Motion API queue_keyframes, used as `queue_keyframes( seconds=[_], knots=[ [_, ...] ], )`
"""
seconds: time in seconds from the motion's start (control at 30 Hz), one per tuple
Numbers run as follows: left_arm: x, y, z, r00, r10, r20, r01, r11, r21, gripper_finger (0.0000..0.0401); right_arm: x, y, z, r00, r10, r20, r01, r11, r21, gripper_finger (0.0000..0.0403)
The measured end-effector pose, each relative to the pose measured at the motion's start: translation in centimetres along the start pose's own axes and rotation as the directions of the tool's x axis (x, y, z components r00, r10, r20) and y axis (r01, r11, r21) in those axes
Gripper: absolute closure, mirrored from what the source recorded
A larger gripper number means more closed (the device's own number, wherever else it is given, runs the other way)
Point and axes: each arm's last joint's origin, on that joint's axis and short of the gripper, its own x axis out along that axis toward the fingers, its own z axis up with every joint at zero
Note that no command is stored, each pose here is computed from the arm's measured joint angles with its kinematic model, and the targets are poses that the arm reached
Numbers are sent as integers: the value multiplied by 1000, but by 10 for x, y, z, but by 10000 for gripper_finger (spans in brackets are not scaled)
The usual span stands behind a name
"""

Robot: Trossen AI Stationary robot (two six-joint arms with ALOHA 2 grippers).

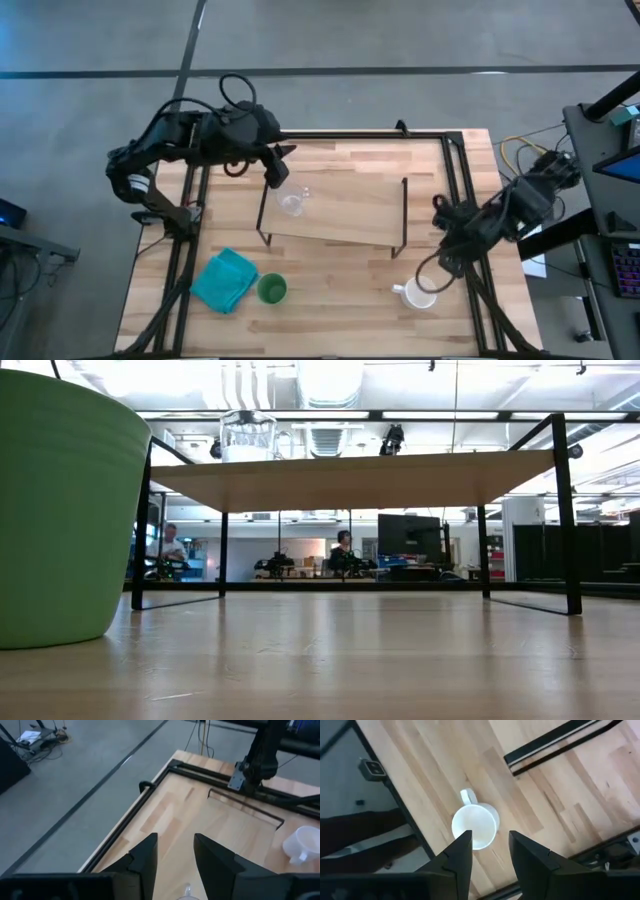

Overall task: Stack small to large cups/mugs on shelf
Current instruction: Put the white cup on the shelf

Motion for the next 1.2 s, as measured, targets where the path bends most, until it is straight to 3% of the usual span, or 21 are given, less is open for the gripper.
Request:
queue_keyframes(
  seconds=[0.37, 0.67, 0.9, 1.2],
  knots=[
    [-15, 6, 1, 999, -16, 33, 17, 1000, -15, 287, 54, 48, -7, 985, -146, -86, 135, 983, -126, 280],
    [-27, 9, 1, 998, -34, 55, 35, 999, -19, 287, 92, 63, -10, 958, -251, -136, 233, 963, -137, 280],
    [-32, 9, 0, 996, -61, 59, 62, 998, -17, 287, 117, 68, -15, 982, -88, -168, 82, 996, -45, 289],
    [-31, 7, -2, 996, -71, 47, 72, 997, -10, 287, 151, 57, -28, 962, -88, -260, 123, 985, 123, 302]
  ],
)
